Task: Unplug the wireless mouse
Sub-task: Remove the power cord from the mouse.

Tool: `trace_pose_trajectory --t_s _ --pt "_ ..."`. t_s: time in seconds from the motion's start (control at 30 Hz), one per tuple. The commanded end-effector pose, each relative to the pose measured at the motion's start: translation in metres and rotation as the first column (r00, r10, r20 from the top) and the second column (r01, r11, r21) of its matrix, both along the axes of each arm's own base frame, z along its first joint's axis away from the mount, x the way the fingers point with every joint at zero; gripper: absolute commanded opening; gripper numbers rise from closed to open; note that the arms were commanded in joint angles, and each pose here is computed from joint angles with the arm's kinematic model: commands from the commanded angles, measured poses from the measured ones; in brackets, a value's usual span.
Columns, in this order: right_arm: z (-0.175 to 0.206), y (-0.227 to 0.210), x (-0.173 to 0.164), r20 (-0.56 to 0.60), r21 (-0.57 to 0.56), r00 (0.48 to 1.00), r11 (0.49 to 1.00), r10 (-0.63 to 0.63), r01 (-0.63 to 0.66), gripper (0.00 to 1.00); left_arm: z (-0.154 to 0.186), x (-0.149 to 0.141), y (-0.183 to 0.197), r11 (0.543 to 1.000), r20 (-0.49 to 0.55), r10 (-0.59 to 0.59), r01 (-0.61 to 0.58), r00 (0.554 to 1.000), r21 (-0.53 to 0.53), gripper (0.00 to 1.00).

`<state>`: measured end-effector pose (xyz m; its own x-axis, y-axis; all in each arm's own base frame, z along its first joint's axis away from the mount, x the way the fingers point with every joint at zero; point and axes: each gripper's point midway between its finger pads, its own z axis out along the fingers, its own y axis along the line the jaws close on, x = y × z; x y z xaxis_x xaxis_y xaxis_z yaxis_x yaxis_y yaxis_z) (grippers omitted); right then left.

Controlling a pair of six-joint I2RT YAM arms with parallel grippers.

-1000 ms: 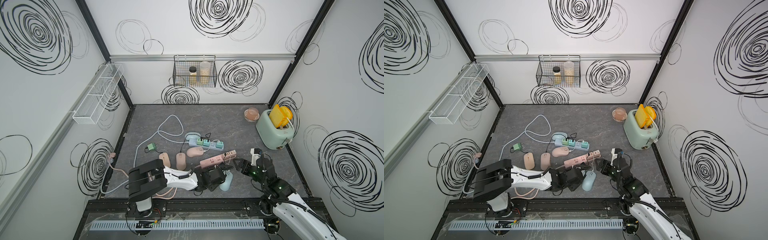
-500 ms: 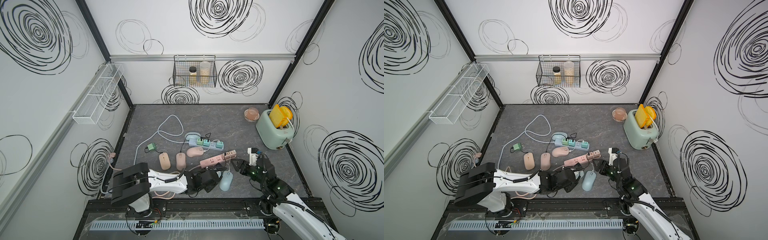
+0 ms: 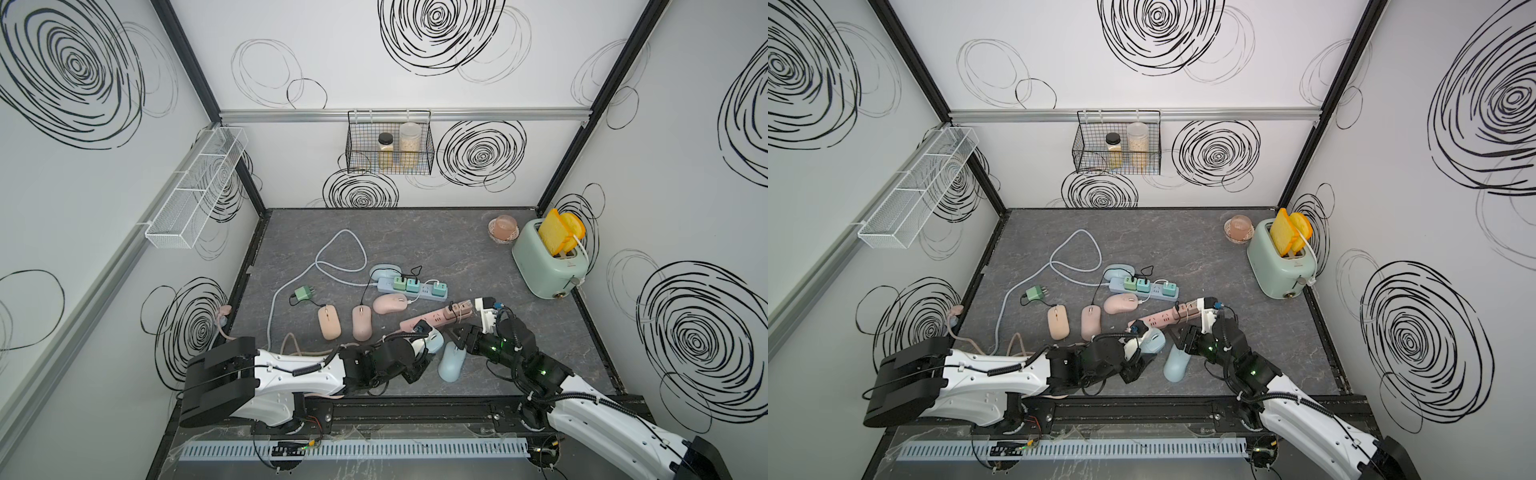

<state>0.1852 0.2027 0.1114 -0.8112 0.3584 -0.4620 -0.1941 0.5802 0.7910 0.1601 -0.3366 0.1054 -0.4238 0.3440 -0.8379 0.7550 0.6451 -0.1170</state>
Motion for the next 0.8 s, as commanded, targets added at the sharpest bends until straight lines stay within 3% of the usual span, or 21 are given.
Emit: trace_pose_trajectory --t_s 0.0,0.43,0.63,0.77 --pt "0.021 0.010 0.008 0.030 0.076 0.999 0.997 -0.017 0.015 0.58 0.021 0.004 -0.008 0.993 0.002 0.010 -0.009 1.000 -0.116 0.00" --pt "0.024 0.022 0.010 -0.023 0.107 1.000 0.994 -0.018 0.020 0.43 0.027 0.007 -0.010 0.980 -0.057 0.029 -0.040 0.998 -0.194 0.00" --pt "0.027 0.024 0.013 -0.035 0.137 0.999 0.990 -0.030 0.035 0.30 0.029 0.009 -0.009 0.972 -0.085 0.051 -0.069 0.995 -0.225 0.00" --pt "0.025 0.028 0.012 -0.065 0.147 0.998 0.989 -0.027 0.036 0.29 0.032 0.010 -0.009 0.964 -0.101 0.061 -0.085 0.993 -0.251 0.00"
